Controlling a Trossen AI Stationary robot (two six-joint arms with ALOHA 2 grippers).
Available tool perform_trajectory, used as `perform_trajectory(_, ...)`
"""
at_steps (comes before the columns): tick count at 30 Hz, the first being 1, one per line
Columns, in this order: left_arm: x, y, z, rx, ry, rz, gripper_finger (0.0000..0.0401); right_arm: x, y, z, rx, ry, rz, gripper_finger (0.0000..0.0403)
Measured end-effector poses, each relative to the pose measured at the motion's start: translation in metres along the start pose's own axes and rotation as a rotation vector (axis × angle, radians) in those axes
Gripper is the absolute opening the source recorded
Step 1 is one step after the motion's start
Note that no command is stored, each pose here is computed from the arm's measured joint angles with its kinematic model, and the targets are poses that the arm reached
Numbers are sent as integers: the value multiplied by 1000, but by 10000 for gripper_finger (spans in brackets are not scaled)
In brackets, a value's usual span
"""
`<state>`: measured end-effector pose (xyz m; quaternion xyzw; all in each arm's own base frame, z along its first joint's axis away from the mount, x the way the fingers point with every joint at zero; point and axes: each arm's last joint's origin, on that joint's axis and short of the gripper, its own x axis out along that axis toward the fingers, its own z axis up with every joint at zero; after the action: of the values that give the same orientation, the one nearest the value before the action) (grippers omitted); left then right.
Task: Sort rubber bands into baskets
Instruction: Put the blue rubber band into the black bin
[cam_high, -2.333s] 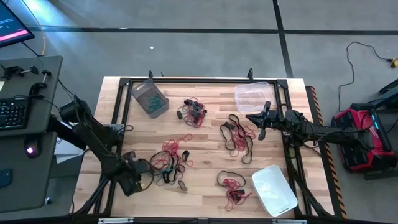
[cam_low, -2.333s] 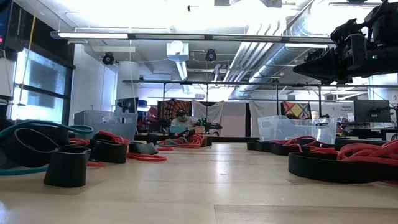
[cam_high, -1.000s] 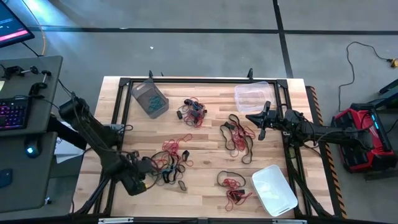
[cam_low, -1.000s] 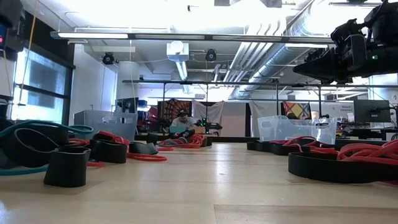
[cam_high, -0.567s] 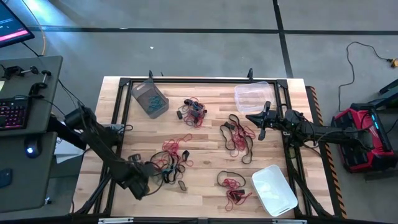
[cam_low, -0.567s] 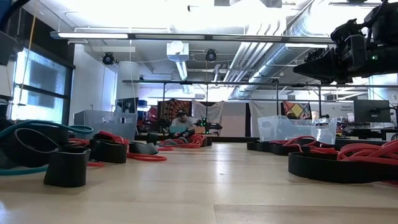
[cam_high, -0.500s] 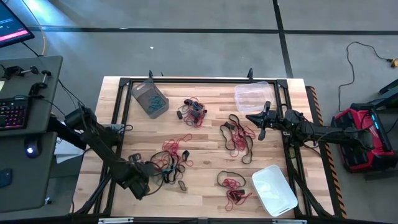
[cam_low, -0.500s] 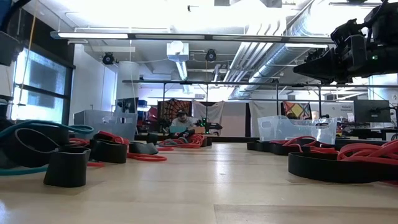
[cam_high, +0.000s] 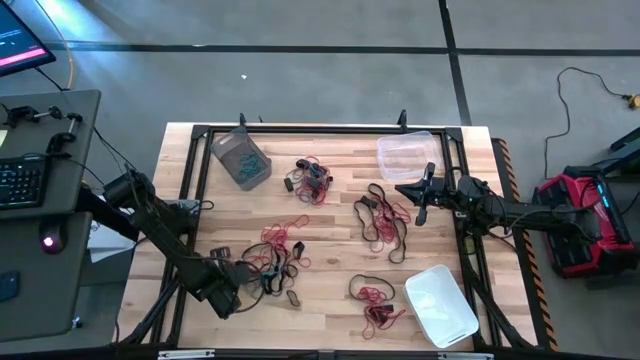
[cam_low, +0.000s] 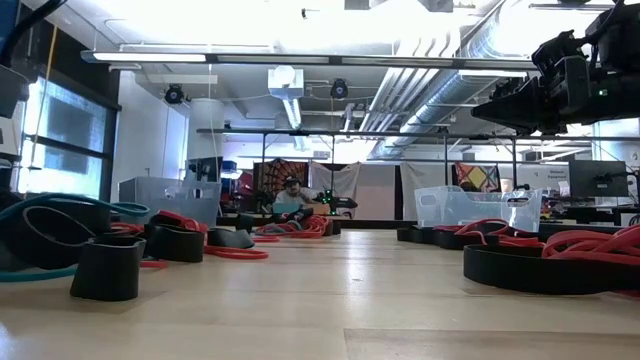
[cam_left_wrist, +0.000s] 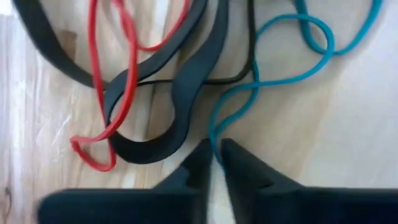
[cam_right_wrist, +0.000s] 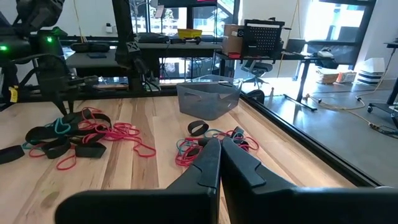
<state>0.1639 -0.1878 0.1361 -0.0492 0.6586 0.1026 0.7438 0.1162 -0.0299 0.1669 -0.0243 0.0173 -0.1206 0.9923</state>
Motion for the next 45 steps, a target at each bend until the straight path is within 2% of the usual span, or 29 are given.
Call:
perform_trajectory(4, -5, 3, -1, 3, -3, -19, 8, 0, 0, 0, 0, 0, 1, 0)
perform_trajectory(8, -24, 6, 2, -20, -64, -60, 2, 0, 0, 0, 0, 0, 1, 0)
perform_trajectory(13, -61, 16, 9, -59, -218, -79, 1, 0, 0, 0, 3, 0, 1, 0)
perform_trajectory(18, -91, 36, 23, -146, -402, -75, 1, 0, 0, 0, 3, 0, 1, 0)
perform_trajectory(23, -111, 72, 43, -303, -626, 23, 0, 0, 0, 0, 3, 0, 1, 0)
perform_trajectory(29, -123, 124, 68, -409, -737, 231, 0, 0, 0, 0, 3, 0, 1, 0)
perform_trajectory(35, -131, 185, 79, -507, -708, 423, 0, 0, 0, 0, 3, 0, 1, 0)
perform_trajectory(41, -133, 245, 74, -584, -555, 496, 0, 0, 0, 0, 3, 0, 1, 0)
perform_trajectory(45, -127, 280, 70, -625, -441, 486, 0, 0, 0, 0, 3, 0, 1, 0)
